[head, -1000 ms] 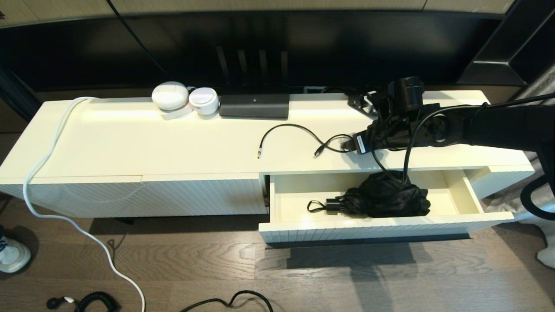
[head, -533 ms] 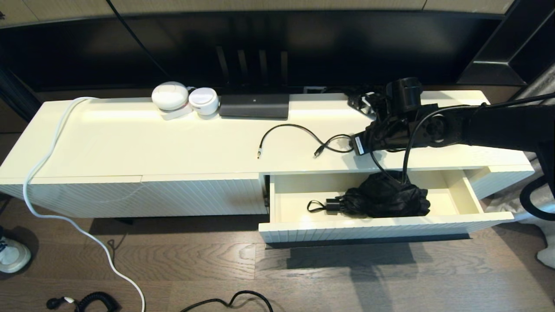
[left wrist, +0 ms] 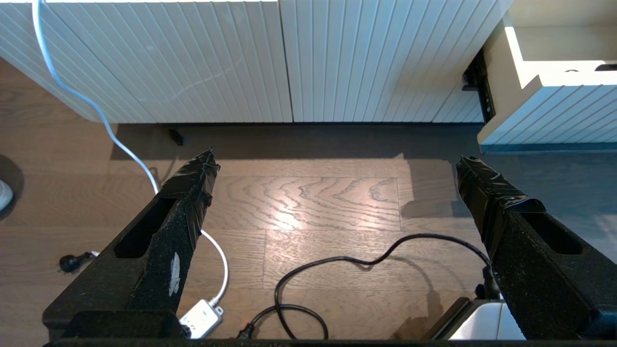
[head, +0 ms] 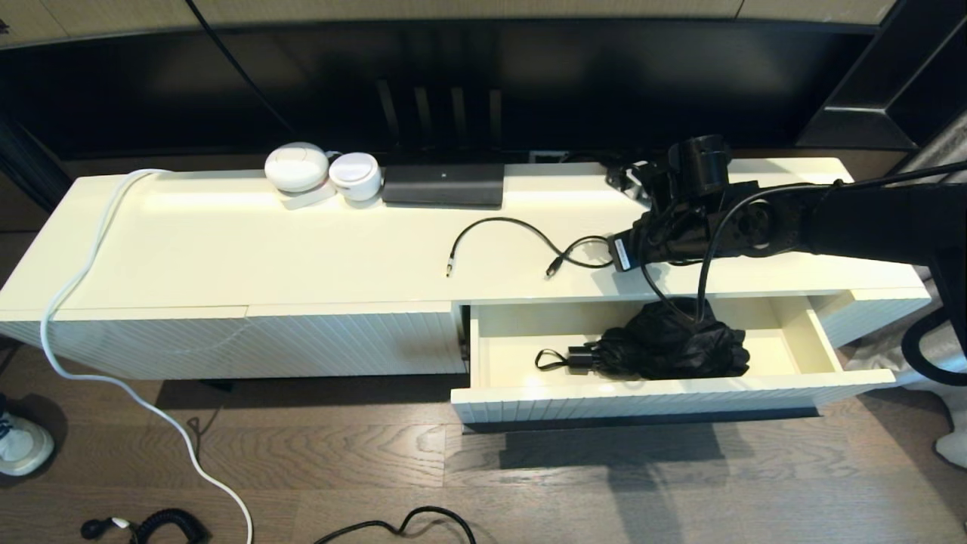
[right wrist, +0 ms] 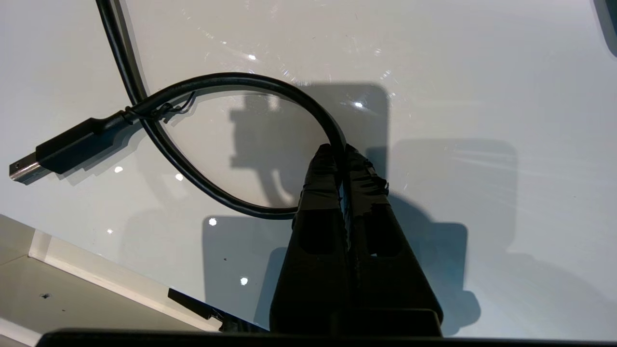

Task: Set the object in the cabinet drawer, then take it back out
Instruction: Put the data cable in the drawer

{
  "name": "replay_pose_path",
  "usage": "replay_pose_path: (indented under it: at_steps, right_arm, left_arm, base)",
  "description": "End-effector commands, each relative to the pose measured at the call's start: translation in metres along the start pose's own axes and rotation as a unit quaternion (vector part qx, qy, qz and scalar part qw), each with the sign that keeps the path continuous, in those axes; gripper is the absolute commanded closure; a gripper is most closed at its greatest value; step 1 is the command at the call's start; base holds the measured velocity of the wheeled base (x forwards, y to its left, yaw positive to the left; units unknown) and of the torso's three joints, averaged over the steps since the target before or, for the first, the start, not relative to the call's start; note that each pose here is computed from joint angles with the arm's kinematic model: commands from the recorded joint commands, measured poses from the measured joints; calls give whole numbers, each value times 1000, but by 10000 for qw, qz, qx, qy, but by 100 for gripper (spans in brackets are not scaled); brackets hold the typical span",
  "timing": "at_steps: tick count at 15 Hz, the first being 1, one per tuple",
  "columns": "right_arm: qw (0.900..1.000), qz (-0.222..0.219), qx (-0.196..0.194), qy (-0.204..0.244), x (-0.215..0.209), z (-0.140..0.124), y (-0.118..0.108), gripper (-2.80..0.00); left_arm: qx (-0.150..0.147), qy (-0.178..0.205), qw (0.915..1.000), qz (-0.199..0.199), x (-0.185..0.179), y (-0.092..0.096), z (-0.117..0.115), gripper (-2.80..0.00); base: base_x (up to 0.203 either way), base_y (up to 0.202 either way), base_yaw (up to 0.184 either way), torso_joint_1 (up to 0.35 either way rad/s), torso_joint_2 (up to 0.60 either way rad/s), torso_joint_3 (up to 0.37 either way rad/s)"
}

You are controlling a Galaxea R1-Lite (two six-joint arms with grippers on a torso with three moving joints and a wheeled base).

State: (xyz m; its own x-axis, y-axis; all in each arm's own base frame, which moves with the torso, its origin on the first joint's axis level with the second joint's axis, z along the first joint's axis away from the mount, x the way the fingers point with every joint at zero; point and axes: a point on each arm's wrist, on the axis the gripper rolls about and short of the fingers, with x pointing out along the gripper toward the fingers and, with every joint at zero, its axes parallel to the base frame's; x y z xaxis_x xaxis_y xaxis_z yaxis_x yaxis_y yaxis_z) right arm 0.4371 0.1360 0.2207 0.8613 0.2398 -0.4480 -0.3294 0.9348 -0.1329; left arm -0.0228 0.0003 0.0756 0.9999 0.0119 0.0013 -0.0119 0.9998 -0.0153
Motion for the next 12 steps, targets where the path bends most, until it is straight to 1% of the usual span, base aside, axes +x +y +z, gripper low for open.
replay_pose_path:
  at_steps: [1,5,7,9,10,11,12]
  right_arm:
    - [10000,-7,-8,-37,-1,2,0,0]
    - [9998,-26,-11,-174,-12,10,-1,0]
    - [9995,-57,-7,-307,-28,19,-3,0]
    - [9996,-59,-6,-294,-29,19,-3,0]
    - [9996,-69,-4,-276,-37,21,-5,0]
    - [9994,-90,2,-335,-58,28,-8,0]
    - [9995,-107,8,-297,-77,31,-11,0]
  left_arm:
    - [0,-1,10000,2,0,0,0,-280]
    - [0,-1,10000,2,0,0,0,-280]
    - [0,-1,10000,2,0,0,0,-280]
    - [0,-1,10000,2,0,0,0,-280]
    - [0,-1,10000,2,0,0,0,-280]
    - [0,-1,10000,2,0,0,0,-280]
    - [0,-1,10000,2,0,0,0,-280]
  base:
    - [0,0,0,0,0,0]
    - [0,0,0,0,0,0]
    - [0,0,0,0,0,0]
    - [0,0,0,0,0,0]
    - [0,0,0,0,0,0]
    - [0,0,0,0,0,0]
    - [0,0,0,0,0,0]
